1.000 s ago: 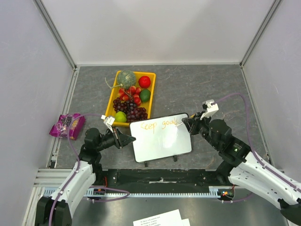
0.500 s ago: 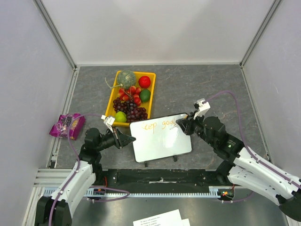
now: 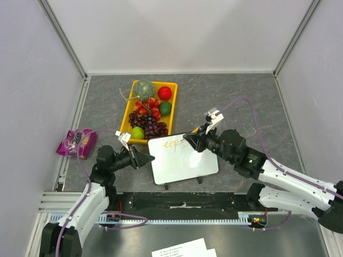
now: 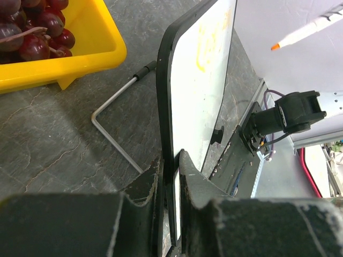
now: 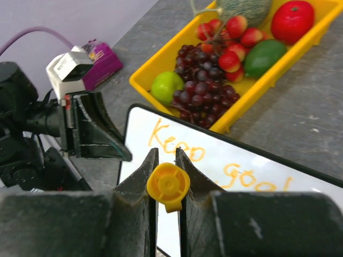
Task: Write a sentence on the whiteboard
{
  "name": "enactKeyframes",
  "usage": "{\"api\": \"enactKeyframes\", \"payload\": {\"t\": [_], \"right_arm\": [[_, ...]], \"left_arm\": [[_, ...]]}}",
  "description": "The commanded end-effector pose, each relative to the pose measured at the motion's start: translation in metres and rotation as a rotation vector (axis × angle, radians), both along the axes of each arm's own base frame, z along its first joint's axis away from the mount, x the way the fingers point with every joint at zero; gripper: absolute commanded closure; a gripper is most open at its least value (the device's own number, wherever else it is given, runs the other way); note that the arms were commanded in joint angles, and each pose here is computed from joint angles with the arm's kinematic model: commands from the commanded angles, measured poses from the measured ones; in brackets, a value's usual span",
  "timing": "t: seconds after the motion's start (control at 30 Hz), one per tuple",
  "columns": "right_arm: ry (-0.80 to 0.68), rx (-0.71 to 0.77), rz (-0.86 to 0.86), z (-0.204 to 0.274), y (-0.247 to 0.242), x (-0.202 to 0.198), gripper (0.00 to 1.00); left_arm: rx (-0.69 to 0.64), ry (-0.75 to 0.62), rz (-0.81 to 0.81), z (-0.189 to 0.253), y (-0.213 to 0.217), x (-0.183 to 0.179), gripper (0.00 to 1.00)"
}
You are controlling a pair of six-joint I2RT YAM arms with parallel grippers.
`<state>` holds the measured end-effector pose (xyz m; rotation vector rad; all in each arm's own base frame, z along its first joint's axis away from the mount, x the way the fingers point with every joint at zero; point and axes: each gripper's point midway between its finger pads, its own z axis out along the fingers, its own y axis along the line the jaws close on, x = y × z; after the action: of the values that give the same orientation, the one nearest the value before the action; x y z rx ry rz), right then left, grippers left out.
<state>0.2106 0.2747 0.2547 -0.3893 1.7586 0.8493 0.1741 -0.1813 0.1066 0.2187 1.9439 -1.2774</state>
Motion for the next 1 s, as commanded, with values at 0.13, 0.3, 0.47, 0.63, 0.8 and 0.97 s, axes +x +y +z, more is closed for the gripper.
{"api": "enactKeyframes", "payload": {"t": [0.13, 0.3, 0.47, 0.63, 0.8, 0.97], "right_arm": [[-0.097, 0.062, 0.028, 0.032, 0.047, -0.017, 1.0], [-0.116, 0.027, 0.024, 0.017, 0.062, -0.042, 1.0], [-0.147, -0.012, -0.039, 0.005, 0.062, -0.053, 1.0], [-0.158, -0.02, -0.083, -0.009, 0.061, -0.054, 1.0], [-0.163, -0.039, -0.095, -0.022, 0.066, -0.052, 1.0], [-0.165, -0.039, -0.099, -0.025, 0.071, -0.05, 1.0]], "left_arm": [[0.019, -0.052, 0.015, 0.002, 0.002, 0.006, 0.98], [0.018, -0.049, 0.013, 0.002, 0.002, 0.005, 0.98], [0.017, -0.049, 0.013, 0.002, 0.002, 0.005, 0.98], [0.017, -0.052, 0.011, 0.002, 0.002, 0.005, 0.98], [0.015, -0.049, 0.01, 0.002, 0.002, 0.004, 0.98], [0.016, -0.051, 0.013, 0.002, 0.002, 0.005, 0.98]]}}
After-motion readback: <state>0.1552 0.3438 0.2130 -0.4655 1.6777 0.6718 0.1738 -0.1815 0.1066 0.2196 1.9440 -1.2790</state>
